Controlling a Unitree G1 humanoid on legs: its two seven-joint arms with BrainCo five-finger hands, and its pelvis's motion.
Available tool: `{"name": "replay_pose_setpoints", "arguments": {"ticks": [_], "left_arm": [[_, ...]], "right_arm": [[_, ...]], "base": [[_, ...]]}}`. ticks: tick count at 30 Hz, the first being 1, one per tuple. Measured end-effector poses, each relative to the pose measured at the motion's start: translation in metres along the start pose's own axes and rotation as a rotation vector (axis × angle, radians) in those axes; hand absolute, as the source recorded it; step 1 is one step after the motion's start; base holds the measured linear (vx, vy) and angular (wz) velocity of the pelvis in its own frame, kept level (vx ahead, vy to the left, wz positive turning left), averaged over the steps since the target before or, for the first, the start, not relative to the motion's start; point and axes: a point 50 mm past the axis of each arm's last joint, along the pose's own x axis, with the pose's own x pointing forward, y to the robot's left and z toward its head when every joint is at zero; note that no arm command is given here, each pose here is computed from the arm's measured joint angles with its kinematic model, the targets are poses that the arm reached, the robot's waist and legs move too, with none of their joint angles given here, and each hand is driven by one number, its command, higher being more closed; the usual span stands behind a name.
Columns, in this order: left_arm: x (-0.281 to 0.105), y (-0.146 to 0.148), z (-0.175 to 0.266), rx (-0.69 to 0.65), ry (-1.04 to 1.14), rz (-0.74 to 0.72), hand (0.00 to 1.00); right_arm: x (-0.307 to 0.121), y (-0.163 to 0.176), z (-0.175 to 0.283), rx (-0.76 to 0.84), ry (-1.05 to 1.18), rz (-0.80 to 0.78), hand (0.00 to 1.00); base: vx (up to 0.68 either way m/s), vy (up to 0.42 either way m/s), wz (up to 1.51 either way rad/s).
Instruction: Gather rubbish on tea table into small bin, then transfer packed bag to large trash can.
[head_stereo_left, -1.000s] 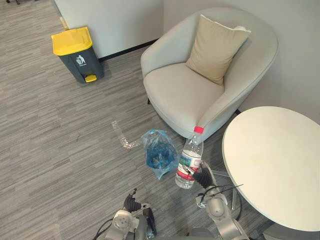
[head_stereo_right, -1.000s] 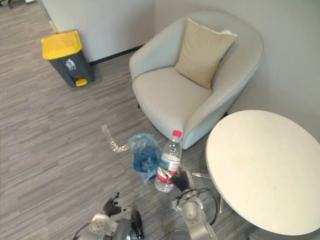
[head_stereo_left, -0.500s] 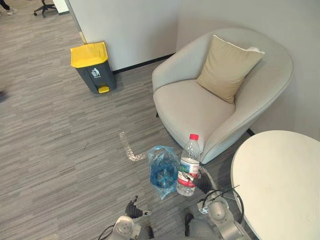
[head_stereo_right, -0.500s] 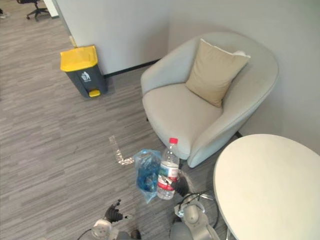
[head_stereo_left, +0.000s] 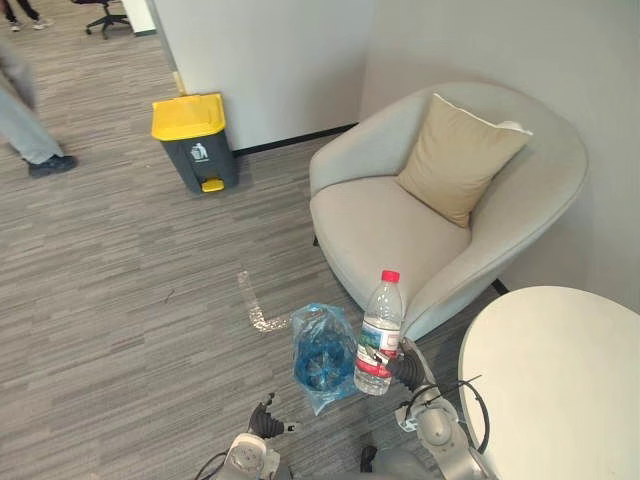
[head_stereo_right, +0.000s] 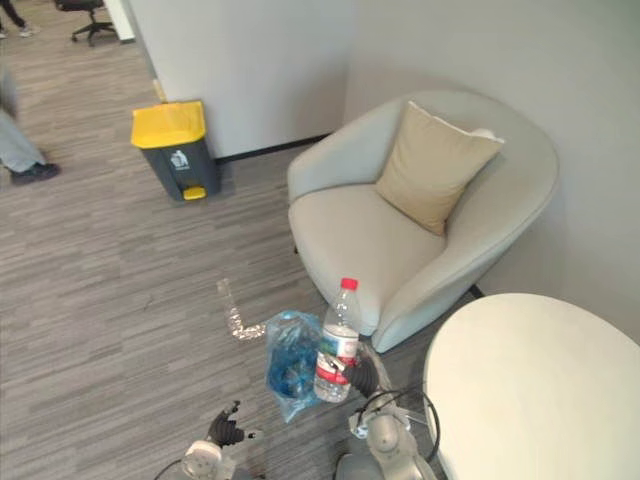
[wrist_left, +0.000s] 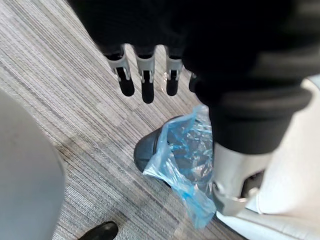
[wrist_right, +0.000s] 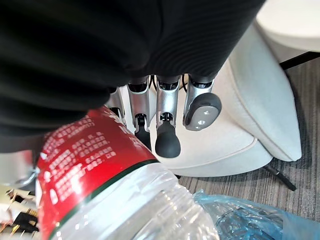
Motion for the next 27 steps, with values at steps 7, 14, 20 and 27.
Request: {"name": "replay_pose_setpoints", "arguments": {"ticks": [7,14,20,27], "left_arm": [[0.013,0.035,0.037,-0.099,-0.112,0.129,0.00],[0.018,0.072,0.087,-0.212,-0.275,0.271,0.00],[-0.022,0.081,0.164,-0.340,-0.660,0.304,0.00],[-0.065,0.103,0.187,-0.401,-0.887,0.363,0.00]], "right_arm": [[0.041,-0.030,0.042,-0.054,-0.181,-0.105,1.00],[0.067,-0.061,0.106,-0.029,-0.389,-0.247,1.00],[0.070,-0.092,0.160,0.033,-0.574,-0.375,1.00],[0.070,-0.135,0.189,-0.007,-0.685,-0.511,1.00]], "base": [[-0.22,-0.051,0.16],[-0.08,-0.022,-0.01],[-0.05,-0.026,0.11],[-0.01,-0.041,0.30]]}}
